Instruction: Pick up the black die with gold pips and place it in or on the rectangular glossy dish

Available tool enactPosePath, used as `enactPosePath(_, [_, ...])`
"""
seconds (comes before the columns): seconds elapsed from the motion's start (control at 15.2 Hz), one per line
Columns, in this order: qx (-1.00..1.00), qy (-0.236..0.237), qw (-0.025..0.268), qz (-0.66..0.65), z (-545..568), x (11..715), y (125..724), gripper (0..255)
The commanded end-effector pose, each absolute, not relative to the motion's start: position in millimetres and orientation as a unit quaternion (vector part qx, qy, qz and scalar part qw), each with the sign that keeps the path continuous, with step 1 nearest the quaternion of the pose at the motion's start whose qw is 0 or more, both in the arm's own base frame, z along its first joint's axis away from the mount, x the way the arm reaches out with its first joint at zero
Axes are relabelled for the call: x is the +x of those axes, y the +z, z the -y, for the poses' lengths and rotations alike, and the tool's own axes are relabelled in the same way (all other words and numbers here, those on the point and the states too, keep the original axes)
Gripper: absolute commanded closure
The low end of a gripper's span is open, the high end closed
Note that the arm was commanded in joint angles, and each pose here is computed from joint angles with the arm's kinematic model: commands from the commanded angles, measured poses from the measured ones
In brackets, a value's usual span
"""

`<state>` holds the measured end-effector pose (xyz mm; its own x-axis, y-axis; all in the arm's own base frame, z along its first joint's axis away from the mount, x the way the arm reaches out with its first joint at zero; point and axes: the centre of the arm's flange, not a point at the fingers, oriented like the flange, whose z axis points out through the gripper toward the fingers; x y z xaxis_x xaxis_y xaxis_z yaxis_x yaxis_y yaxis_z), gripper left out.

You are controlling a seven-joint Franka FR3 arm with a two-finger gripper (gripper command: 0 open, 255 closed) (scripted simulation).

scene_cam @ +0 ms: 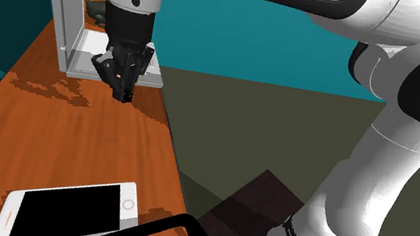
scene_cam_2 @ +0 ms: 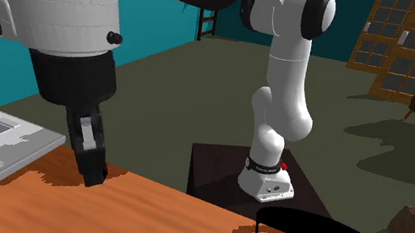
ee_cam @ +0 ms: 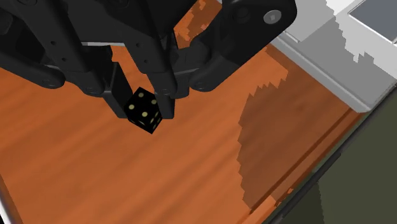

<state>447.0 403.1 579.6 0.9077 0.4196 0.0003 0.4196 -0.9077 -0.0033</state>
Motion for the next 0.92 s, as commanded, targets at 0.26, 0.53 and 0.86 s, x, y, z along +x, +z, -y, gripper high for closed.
enactPosePath(0.26, [-0.977, 0.000, 0.002, 0.215, -407.3, 435.9, 605.3, 255])
enactPosePath(0.53, [-0.977, 0.000, 0.002, 0.215, -424.2, 385.9, 606.1, 255])
enactPosePath(0.86, [-0.977, 0.000, 0.002, 0.215, -445.3, 323.4, 607.1, 255])
